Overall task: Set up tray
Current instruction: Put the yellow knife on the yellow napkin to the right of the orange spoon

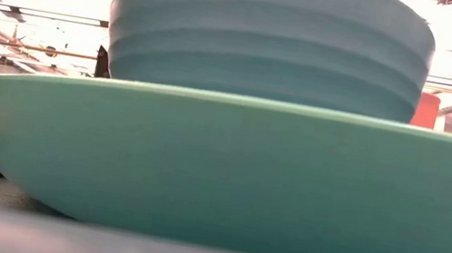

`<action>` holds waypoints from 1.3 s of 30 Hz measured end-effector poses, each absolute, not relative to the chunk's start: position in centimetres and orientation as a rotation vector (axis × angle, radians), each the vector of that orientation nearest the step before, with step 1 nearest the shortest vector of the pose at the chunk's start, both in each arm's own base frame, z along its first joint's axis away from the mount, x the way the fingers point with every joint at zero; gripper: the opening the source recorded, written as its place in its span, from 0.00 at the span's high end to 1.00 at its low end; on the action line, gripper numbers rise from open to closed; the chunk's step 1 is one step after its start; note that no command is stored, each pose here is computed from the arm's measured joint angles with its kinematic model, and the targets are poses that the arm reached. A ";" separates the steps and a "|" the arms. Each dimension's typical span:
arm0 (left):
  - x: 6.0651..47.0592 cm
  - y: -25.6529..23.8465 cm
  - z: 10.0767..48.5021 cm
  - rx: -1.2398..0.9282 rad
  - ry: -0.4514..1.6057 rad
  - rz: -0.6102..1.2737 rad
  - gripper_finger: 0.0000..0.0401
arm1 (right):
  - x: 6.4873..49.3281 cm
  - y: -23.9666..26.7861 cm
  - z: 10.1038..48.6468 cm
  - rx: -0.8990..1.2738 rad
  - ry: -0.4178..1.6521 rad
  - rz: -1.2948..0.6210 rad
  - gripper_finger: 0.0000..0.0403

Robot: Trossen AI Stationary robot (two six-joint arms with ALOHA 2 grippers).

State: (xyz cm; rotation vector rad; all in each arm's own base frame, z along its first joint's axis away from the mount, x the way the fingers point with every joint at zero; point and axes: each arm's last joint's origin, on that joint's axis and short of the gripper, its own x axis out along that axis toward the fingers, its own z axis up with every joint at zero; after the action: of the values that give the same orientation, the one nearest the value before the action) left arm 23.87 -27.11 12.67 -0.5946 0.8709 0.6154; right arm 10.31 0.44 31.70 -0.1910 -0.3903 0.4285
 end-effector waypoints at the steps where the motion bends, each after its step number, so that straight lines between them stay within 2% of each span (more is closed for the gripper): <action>1: 23.8 -27.1 12.7 -0.599 0.867 0.618 0.77 | 10.3 0.4 31.7 -0.191 -0.391 0.429 0.96; 24: 22.2 -27.1 12.7 -0.638 0.796 0.739 0.77 | 10.3 0.4 31.7 -0.191 -0.390 0.429 0.96; 30: 21.8 -26.9 12.7 -0.638 0.791 0.778 0.86 | 10.3 0.4 31.7 -0.191 -0.390 0.429 0.96; 39: 21.5 -26.9 12.7 -0.647 0.798 0.793 0.85 | 10.3 0.4 31.7 -0.191 -0.390 0.428 0.96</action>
State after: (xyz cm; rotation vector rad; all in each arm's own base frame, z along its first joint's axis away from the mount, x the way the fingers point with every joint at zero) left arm 21.52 -26.89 12.68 -0.6465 0.7980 0.7932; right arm 10.30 0.44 31.70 -0.1911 -0.3904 0.4285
